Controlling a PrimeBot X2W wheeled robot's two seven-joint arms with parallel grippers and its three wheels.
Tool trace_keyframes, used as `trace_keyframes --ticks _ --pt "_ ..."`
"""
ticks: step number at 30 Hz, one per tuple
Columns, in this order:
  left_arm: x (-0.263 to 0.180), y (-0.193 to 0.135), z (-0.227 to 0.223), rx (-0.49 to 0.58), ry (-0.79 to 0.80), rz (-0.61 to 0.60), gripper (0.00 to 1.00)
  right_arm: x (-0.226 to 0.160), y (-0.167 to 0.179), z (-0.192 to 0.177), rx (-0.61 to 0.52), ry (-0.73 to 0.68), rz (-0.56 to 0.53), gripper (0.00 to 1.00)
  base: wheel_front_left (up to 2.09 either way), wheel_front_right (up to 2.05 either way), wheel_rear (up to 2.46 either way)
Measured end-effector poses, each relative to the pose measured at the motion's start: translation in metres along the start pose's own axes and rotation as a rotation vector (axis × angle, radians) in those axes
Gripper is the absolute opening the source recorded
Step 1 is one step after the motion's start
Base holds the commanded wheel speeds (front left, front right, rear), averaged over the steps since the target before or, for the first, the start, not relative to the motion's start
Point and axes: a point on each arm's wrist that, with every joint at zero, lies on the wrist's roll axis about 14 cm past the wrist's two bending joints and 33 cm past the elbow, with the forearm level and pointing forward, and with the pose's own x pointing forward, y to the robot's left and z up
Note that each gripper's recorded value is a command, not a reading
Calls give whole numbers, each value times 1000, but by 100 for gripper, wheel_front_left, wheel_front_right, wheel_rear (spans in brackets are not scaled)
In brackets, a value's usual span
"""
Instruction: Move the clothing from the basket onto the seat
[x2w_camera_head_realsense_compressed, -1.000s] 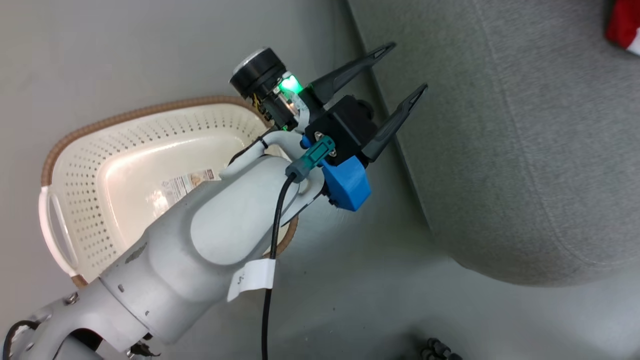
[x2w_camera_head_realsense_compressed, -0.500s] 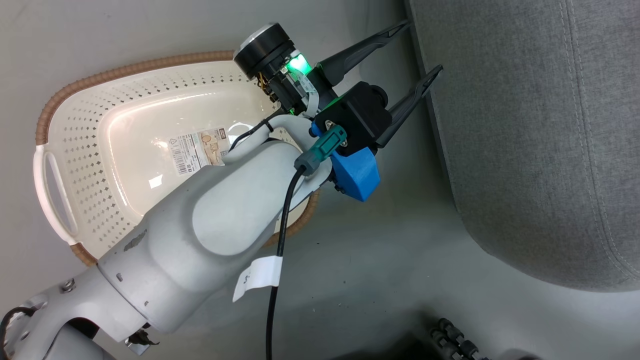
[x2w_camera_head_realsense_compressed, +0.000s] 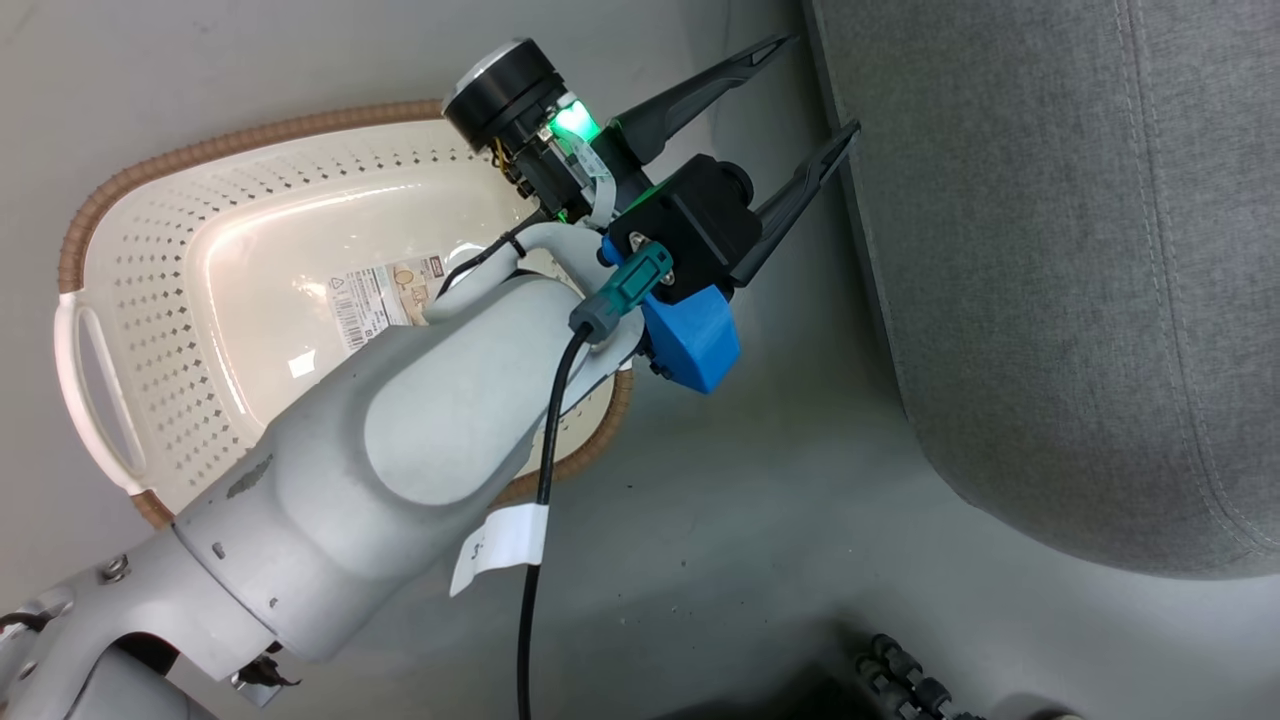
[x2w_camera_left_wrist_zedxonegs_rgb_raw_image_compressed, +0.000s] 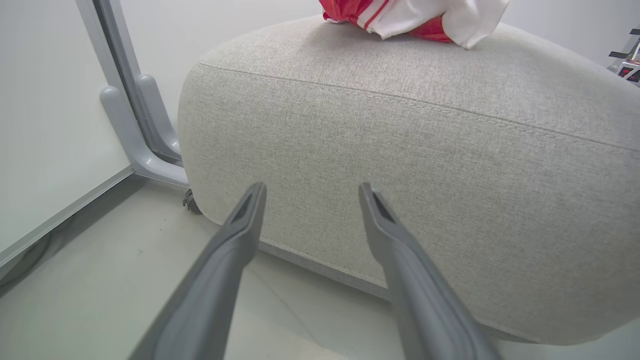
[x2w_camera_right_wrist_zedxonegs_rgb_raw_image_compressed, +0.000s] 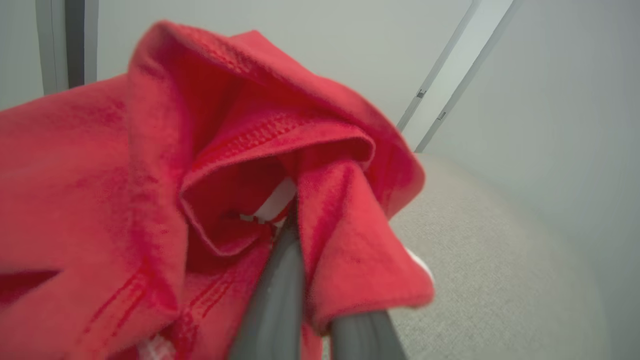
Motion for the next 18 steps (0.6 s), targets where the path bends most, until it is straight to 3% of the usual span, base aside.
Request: trace_keyframes --ticks 10,18 --pt "-3 -9 34 27 -51 10 100 -44 -28 -2 21 17 -32 100 0 0 0" --pt "-18 -19 71 36 -74 78 100 -79 -27 46 56 -94 20 100 0 0 0"
